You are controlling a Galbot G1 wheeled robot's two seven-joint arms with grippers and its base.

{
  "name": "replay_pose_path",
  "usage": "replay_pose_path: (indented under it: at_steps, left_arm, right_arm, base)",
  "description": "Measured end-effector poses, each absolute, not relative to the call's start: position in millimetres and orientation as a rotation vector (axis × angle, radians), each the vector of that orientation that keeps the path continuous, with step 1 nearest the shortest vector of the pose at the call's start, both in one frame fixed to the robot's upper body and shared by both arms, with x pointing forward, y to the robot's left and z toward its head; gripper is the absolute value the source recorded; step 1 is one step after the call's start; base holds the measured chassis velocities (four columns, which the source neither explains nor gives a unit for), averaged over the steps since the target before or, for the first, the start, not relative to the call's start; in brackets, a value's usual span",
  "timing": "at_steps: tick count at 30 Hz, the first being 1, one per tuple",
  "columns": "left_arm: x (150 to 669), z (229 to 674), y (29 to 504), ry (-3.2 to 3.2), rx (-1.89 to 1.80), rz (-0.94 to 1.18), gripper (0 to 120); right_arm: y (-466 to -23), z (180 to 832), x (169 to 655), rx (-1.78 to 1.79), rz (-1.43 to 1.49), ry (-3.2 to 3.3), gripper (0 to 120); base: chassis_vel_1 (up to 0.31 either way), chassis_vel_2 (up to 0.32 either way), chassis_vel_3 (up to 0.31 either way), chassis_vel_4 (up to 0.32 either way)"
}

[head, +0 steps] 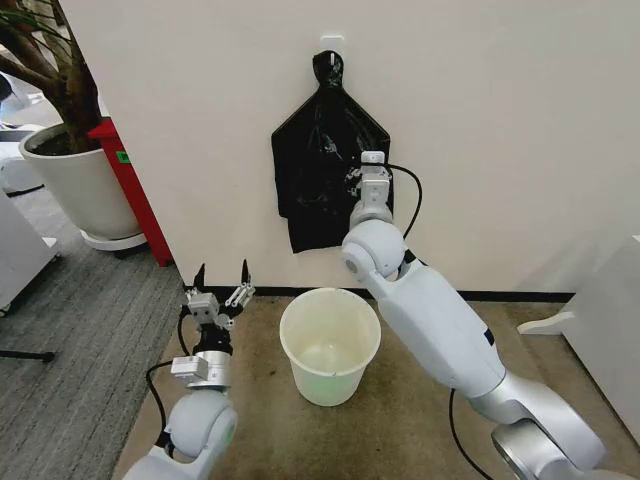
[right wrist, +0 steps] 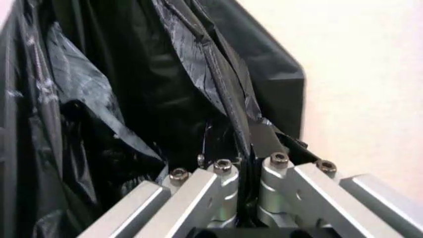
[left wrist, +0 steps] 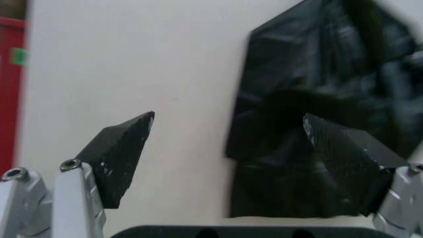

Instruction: Place the garbage bag over the trash bin.

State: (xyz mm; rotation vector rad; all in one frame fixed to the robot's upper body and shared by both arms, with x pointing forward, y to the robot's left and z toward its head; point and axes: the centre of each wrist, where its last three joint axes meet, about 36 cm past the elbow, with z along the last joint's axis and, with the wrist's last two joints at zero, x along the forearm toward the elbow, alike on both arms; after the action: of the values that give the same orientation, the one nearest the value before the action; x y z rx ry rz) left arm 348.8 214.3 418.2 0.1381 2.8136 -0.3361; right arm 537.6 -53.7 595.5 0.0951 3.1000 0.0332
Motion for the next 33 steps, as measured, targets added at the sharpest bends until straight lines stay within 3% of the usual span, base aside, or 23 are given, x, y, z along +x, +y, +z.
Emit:
replay_pose_path:
  at_steps: [8, 16, 33]
  left_arm:
    - [369, 480, 229, 2.766, 0.341, -0.383, 87]
    - [431, 517, 263, 2.749, 0.348, -0.205, 87]
    - [520, 551, 202, 2.762, 0.398, -0.322, 86]
  right_arm:
    - [-43, 617, 542, 0.023, 0.175, 3.108, 0]
    - [-38, 637, 536, -0.037, 0.273, 3.111, 0]
    - [-21, 646, 521, -0.120, 0.269, 3.086, 0]
  base:
    - [0.000, 0.000, 0.000, 0.000]
    - [0.000, 0.000, 0.000, 0.000]
    - [0.000, 0.000, 0.000, 0.000]
